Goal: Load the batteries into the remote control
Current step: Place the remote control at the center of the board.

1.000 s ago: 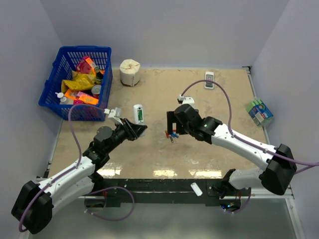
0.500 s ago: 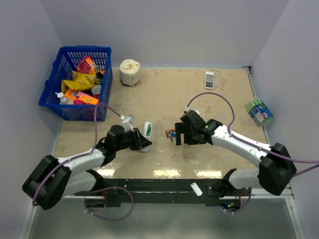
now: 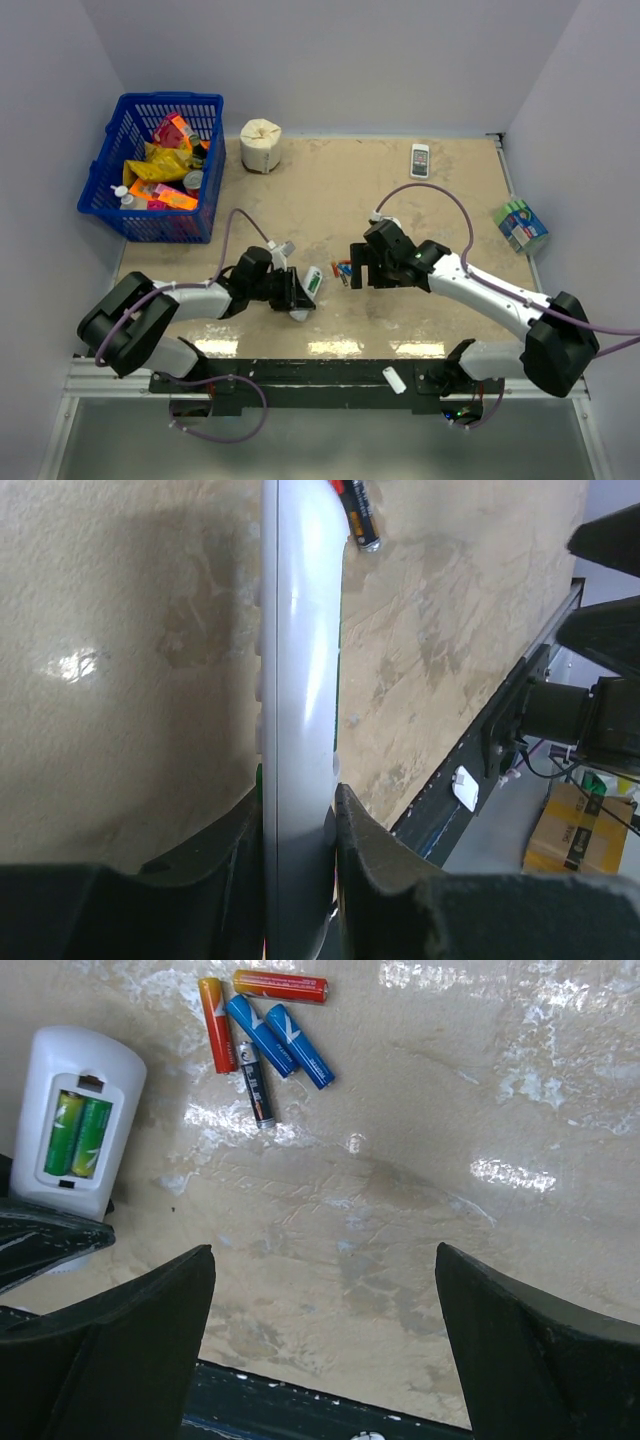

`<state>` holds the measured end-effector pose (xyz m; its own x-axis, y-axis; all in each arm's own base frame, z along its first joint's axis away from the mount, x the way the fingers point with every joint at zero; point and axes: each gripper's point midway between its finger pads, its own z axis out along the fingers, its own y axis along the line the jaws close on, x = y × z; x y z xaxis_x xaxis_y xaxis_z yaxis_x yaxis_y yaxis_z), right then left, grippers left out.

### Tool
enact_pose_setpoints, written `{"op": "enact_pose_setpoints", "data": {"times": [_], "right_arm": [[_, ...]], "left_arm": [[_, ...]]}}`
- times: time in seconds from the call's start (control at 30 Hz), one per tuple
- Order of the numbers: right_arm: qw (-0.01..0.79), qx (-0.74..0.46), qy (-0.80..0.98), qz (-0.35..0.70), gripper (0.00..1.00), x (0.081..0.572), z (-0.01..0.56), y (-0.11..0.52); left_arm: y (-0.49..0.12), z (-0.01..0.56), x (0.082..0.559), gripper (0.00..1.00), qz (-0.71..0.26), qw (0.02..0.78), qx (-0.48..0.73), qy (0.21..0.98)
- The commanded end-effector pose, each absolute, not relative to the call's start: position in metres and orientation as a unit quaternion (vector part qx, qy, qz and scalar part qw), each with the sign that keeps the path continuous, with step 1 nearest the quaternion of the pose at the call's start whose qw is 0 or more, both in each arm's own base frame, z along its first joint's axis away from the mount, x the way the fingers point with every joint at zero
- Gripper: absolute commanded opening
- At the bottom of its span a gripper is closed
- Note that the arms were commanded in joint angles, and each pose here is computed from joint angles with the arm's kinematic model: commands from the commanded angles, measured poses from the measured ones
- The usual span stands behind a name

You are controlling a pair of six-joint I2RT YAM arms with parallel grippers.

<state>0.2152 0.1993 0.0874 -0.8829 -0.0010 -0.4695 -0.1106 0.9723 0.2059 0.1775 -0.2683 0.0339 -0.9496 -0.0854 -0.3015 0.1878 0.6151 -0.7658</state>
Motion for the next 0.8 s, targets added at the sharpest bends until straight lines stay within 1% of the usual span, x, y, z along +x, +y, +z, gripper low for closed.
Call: {"op": "enact_pose_setpoints", "data": {"times": [0.0, 0.07, 0.1, 0.17, 0.2, 0.27, 0.3, 0.37, 0.4, 0.43, 0.5, 0.53, 0.57, 0.63, 0.67, 0.7, 0.73, 0.77], "right_arm": [[0.269, -0.026, 0.952, 0.141, 0.93, 0.219, 0.103, 0.201], [0.272, -0.027, 0.951, 0.141, 0.93, 0.219, 0.104, 0.200], [0.273, -0.028, 0.951, 0.142, 0.93, 0.218, 0.105, 0.200], [0.275, -0.034, 0.950, 0.145, 0.93, 0.218, 0.106, 0.200], [0.276, -0.035, 0.950, 0.145, 0.93, 0.218, 0.107, 0.200], [0.280, -0.041, 0.947, 0.151, 0.93, 0.218, 0.110, 0.202], [0.282, -0.041, 0.946, 0.152, 0.93, 0.219, 0.111, 0.202], [0.286, -0.048, 0.944, 0.154, 0.93, 0.219, 0.113, 0.202], [0.289, -0.049, 0.944, 0.154, 0.93, 0.220, 0.114, 0.202], [0.291, -0.050, 0.943, 0.153, 0.93, 0.221, 0.115, 0.202], [0.300, -0.051, 0.941, 0.148, 0.93, 0.223, 0.118, 0.200], [0.303, -0.050, 0.941, 0.144, 0.93, 0.224, 0.118, 0.198], [0.305, -0.051, 0.941, 0.139, 0.93, 0.224, 0.119, 0.195], [0.319, -0.046, 0.939, 0.122, 0.93, 0.229, 0.122, 0.189], [0.326, -0.046, 0.937, 0.115, 0.93, 0.231, 0.124, 0.186], [0.334, -0.046, 0.935, 0.113, 0.93, 0.233, 0.128, 0.184], [0.346, -0.041, 0.932, 0.105, 0.93, 0.236, 0.132, 0.181], [0.353, -0.040, 0.929, 0.101, 0.92, 0.238, 0.135, 0.178]], "left_arm": [[-0.270, 0.031, 0.174, 0.25, -0.430, 0.128, 0.022, 0.894], [-0.265, 0.022, 0.169, 0.30, -0.415, 0.112, 0.013, 0.903], [-0.264, 0.020, 0.169, 0.35, -0.409, 0.110, 0.011, 0.906], [-0.257, 0.013, 0.168, 0.40, -0.385, 0.104, 0.005, 0.917], [-0.255, 0.012, 0.168, 0.46, -0.377, 0.106, 0.010, 0.920], [-0.248, 0.008, 0.169, 0.52, -0.352, 0.104, 0.003, 0.930], [-0.246, 0.008, 0.170, 0.58, -0.345, 0.106, 0.004, 0.933], [-0.238, 0.008, 0.170, 0.63, -0.323, 0.106, -0.007, 0.941], [-0.235, 0.008, 0.171, 0.68, -0.313, 0.109, -0.010, 0.943], [-0.229, 0.007, 0.169, 0.70, -0.299, 0.105, -0.015, 0.948], [-0.219, 0.010, 0.176, 0.75, -0.270, 0.124, -0.027, 0.954], [-0.213, 0.012, 0.176, 0.76, -0.249, 0.122, -0.031, 0.960], [-0.204, 0.016, 0.184, 0.77, -0.225, 0.146, -0.037, 0.963], [-0.195, 0.026, 0.190, 0.81, -0.193, 0.159, -0.041, 0.967], [-0.188, 0.033, 0.199, 0.84, -0.173, 0.184, -0.042, 0.967], [-0.188, 0.044, 0.207, 0.86, -0.168, 0.201, -0.043, 0.964], [-0.184, 0.049, 0.204, 0.86, -0.159, 0.197, -0.041, 0.966], [-0.175, 0.053, 0.212, 0.87, -0.133, 0.219, -0.043, 0.966]]}}
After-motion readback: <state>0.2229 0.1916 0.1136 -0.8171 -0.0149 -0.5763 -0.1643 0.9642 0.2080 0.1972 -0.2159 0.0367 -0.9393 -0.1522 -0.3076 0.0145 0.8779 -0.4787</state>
